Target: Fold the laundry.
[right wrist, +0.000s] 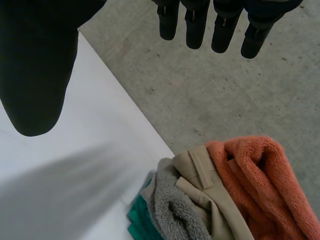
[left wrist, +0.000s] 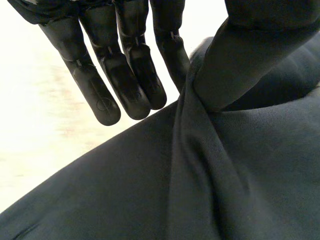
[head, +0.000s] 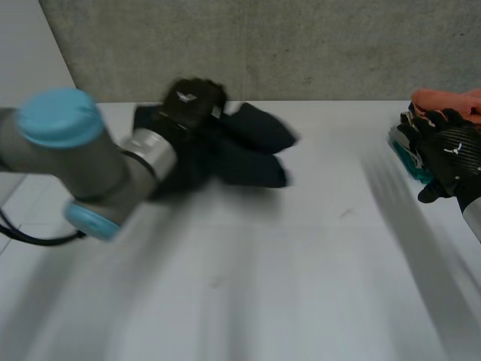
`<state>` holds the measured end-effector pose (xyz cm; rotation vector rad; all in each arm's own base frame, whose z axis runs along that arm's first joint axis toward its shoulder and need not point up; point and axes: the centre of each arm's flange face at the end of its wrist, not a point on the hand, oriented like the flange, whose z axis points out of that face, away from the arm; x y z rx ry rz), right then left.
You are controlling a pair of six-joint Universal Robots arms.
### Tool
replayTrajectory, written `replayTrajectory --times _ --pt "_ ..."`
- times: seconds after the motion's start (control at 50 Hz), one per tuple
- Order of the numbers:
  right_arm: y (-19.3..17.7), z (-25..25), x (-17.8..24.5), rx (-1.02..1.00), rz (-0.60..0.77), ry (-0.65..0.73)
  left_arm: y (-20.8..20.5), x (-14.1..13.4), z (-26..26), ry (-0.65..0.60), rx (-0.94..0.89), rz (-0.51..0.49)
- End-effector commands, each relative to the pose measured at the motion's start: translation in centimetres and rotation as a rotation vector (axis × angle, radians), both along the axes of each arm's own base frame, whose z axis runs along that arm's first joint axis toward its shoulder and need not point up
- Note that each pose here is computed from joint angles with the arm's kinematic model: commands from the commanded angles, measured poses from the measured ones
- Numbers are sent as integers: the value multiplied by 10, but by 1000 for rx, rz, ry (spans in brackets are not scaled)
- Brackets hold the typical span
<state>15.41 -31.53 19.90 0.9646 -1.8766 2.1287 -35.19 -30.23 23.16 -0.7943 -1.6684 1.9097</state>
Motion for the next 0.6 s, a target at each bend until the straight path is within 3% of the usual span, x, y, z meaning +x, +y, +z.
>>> replayTrajectory --times 0.02,0.16,0.26,0.28,0.36,0.44,0.6 --pt "6 -6 0 55 -8 -2 56 -59 -49 -40 65 -68" --pt "11 -11 1 107 -4 -4 65 -50 -11 -33 -15 -57" --pt "11 -10 0 105 -7 -4 50 -4 4 -130 -74 50" --pt "11 -9 0 103 -7 -2 43 15 2 -187 -80 95" --pt "11 -9 1 103 -5 -1 35 49 -10 -327 -103 176" --pt "14 -11 4 120 4 -2 25 70 -35 -456 -95 221" --pt "24 -14 15 155 43 1 6 83 -91 -608 -33 187"
